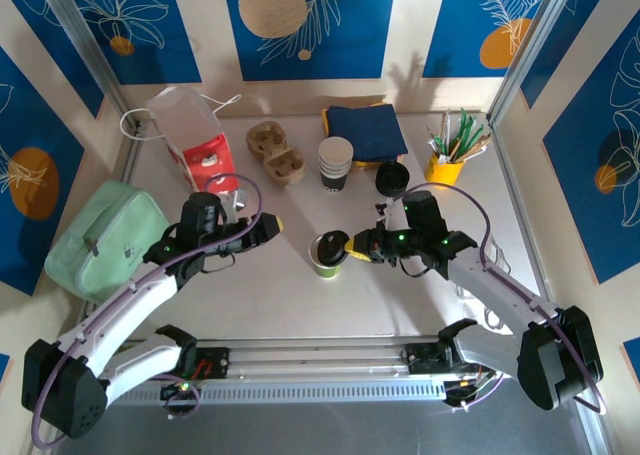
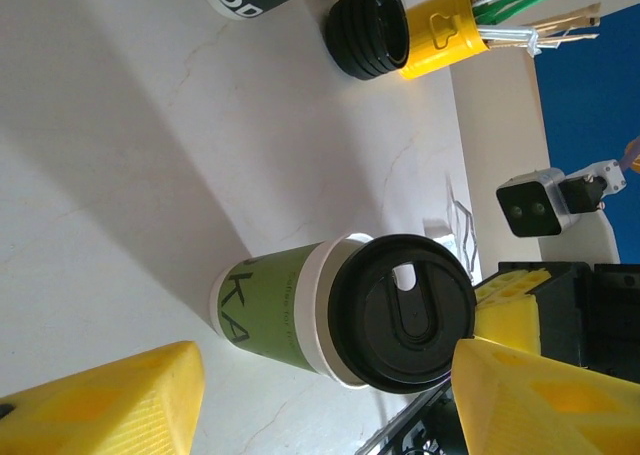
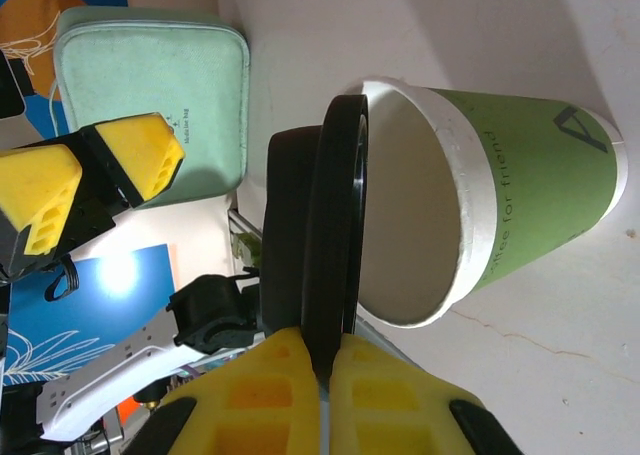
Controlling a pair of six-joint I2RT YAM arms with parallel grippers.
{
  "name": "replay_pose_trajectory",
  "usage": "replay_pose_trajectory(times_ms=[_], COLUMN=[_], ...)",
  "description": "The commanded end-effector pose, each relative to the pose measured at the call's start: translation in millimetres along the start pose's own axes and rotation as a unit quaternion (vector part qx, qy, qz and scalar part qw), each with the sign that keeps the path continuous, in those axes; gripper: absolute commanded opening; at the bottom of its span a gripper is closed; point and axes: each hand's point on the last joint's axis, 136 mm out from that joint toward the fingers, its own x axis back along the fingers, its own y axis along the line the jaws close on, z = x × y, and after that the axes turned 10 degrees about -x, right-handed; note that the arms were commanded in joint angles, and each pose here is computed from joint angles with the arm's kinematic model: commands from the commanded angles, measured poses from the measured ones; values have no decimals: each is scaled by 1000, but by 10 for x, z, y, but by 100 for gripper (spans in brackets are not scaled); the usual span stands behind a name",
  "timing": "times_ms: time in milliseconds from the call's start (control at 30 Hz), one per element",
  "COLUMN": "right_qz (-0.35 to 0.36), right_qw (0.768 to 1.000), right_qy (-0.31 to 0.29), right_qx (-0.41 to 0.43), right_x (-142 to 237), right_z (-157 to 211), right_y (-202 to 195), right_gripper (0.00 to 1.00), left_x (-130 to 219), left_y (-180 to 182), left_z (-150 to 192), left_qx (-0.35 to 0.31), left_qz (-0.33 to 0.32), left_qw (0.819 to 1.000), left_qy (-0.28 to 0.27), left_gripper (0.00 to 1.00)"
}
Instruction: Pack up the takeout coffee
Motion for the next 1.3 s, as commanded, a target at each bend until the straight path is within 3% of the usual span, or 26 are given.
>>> replay_pose_trajectory(times_ms=[0, 267, 433, 1267], right_qz=[5, 14, 22, 54], right_qw=[1000, 1000, 1000, 998], right_qy=[4, 10, 7, 5], right_qx=[3, -6, -14, 1], right_x=[-33, -47, -51, -127], right_z=[23, 31, 19, 2], right_y=[-59, -124, -180, -259], right_gripper=[8, 14, 27, 38], left_x=[-2, -26, -32, -90], left_y=[-89, -83, -81, -14], left_z=[-28, -9, 5, 55], left_qx=[-15, -13, -14, -6], left_qz=[11, 11, 10, 5], left_qw=[1000, 1000, 1000, 1000], left_qy=[-1, 2, 3, 9], left_gripper=[67, 66, 66, 66])
